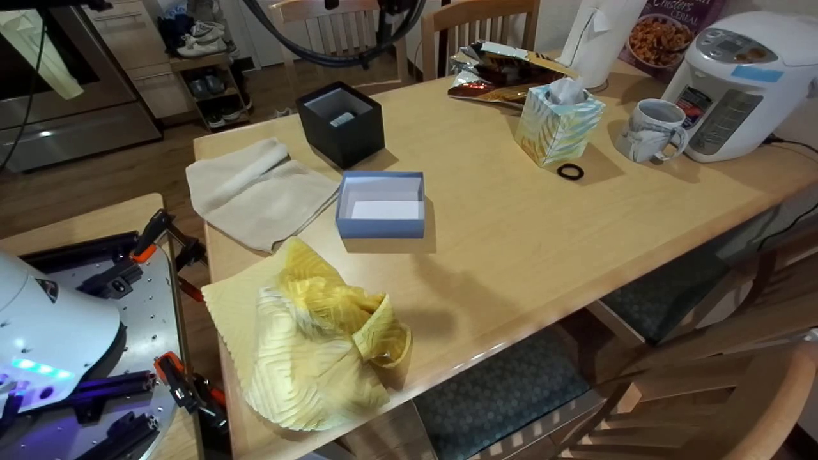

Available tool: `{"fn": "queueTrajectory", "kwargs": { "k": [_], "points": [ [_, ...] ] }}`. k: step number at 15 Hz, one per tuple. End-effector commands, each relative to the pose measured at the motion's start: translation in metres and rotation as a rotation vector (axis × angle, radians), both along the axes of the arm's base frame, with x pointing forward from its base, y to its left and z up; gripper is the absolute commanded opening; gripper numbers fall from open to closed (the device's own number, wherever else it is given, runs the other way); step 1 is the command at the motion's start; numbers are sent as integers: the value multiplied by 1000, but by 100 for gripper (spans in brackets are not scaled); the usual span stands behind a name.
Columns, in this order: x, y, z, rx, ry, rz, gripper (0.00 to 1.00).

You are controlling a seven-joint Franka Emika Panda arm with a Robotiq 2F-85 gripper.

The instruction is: Remove the bottle from the black box and put it on the table upright

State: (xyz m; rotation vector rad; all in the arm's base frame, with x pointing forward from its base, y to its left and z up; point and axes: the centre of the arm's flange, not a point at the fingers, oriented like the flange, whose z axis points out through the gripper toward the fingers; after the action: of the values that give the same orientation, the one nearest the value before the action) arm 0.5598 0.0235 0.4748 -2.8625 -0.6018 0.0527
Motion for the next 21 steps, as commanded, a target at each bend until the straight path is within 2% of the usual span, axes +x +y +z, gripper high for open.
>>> {"fn": "queueTrajectory", "kwargs": {
  "k": [1, 3, 10, 13, 18, 21],
  "points": [
    [16, 35, -19, 101, 35, -72, 100],
    [14, 55, -31, 121, 41, -107, 100],
    [3, 108, -76, 82, 76, -176, 100],
    [-5, 129, -94, -4, 94, -201, 100],
    [-2, 176, -116, -239, 98, -190, 100],
    [-2, 204, -124, -297, 93, -142, 100]
  ]
}}
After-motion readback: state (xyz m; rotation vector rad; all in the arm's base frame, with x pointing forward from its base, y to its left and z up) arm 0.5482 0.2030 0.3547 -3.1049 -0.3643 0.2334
